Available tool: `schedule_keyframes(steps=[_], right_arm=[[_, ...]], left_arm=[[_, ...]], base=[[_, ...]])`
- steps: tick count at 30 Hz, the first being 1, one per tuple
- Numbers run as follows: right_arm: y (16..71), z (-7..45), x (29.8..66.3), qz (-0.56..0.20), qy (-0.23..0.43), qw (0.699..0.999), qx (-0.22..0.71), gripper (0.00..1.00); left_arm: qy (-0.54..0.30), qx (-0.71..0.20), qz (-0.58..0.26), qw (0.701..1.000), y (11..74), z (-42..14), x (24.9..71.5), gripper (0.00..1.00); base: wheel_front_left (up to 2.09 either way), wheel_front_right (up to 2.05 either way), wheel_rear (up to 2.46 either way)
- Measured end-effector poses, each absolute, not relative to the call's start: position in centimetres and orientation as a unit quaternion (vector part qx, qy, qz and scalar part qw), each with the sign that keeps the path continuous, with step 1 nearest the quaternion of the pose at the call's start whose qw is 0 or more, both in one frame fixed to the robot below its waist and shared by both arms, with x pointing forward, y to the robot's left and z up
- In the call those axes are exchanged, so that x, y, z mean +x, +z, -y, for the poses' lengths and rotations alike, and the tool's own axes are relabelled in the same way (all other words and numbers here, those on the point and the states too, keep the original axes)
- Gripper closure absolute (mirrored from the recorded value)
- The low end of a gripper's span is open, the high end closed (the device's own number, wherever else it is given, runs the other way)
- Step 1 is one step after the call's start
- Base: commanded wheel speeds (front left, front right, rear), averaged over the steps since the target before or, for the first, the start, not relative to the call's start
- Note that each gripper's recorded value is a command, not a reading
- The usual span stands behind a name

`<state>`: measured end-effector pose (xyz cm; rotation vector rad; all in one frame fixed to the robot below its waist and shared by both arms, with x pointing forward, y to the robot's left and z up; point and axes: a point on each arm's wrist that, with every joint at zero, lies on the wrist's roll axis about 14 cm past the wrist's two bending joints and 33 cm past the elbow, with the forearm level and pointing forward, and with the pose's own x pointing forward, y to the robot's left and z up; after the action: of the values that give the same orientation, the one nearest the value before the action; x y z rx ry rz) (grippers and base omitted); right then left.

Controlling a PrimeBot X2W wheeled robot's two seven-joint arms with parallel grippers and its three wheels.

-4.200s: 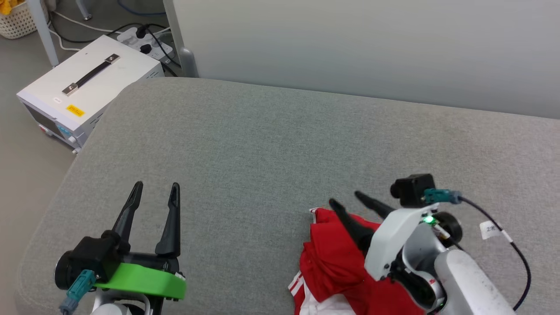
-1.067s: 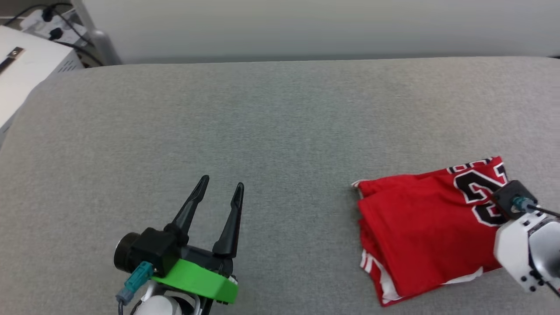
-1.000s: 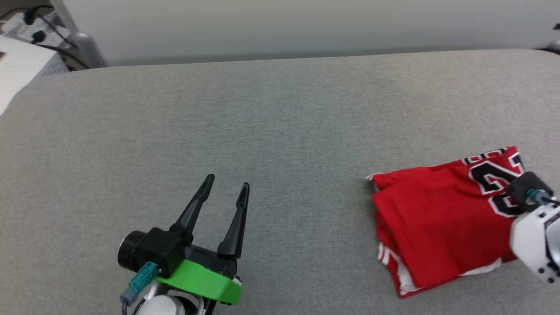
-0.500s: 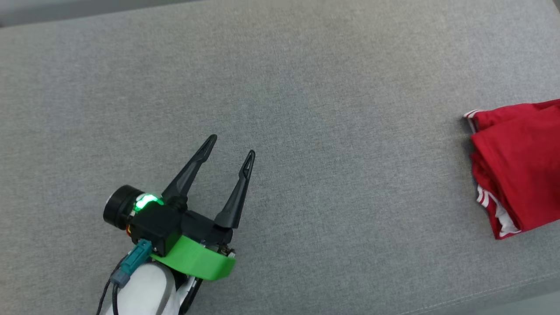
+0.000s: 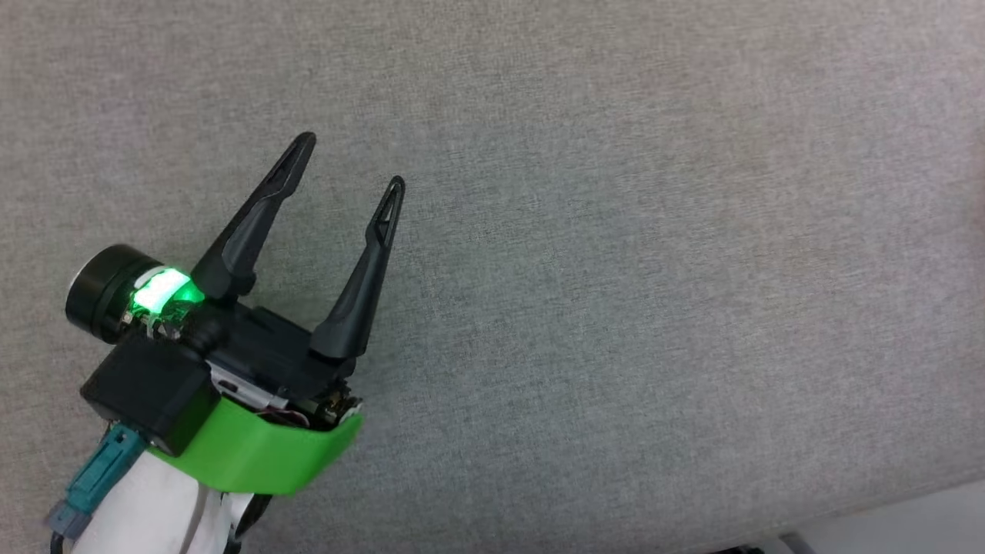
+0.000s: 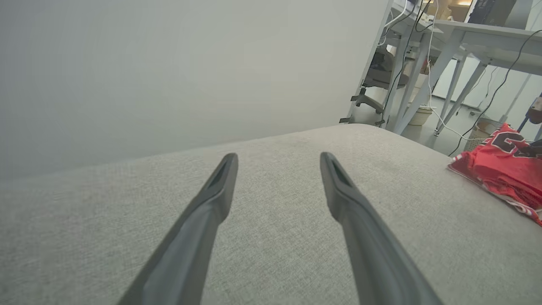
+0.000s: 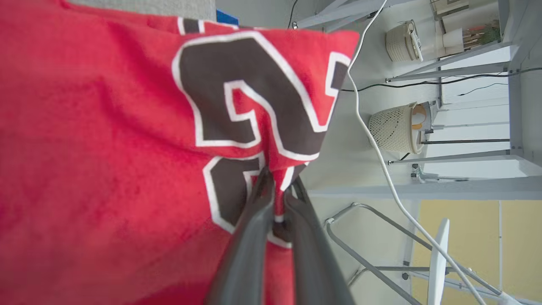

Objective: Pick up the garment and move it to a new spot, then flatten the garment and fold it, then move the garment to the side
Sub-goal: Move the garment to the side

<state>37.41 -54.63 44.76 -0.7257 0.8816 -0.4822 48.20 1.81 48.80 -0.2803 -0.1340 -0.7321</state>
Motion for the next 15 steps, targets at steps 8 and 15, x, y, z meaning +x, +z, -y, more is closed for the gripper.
schedule_keyframes(steps=[8,15], right_arm=[[41.1,54.3,38.1,-0.435,-0.233,0.813,-0.310,0.53],[42.6,53.9,39.4,-0.397,-0.234,0.832,-0.310,0.00]], left_arm=[[-0.345,-0.131,0.045,0.928,47.2,-2.7,48.4,0.00],[-0.341,-0.132,0.054,0.929,48.1,-2.7,47.9,0.00]], base=[[0.00,0.00,0.00],[0.00,0.00,0.00]])
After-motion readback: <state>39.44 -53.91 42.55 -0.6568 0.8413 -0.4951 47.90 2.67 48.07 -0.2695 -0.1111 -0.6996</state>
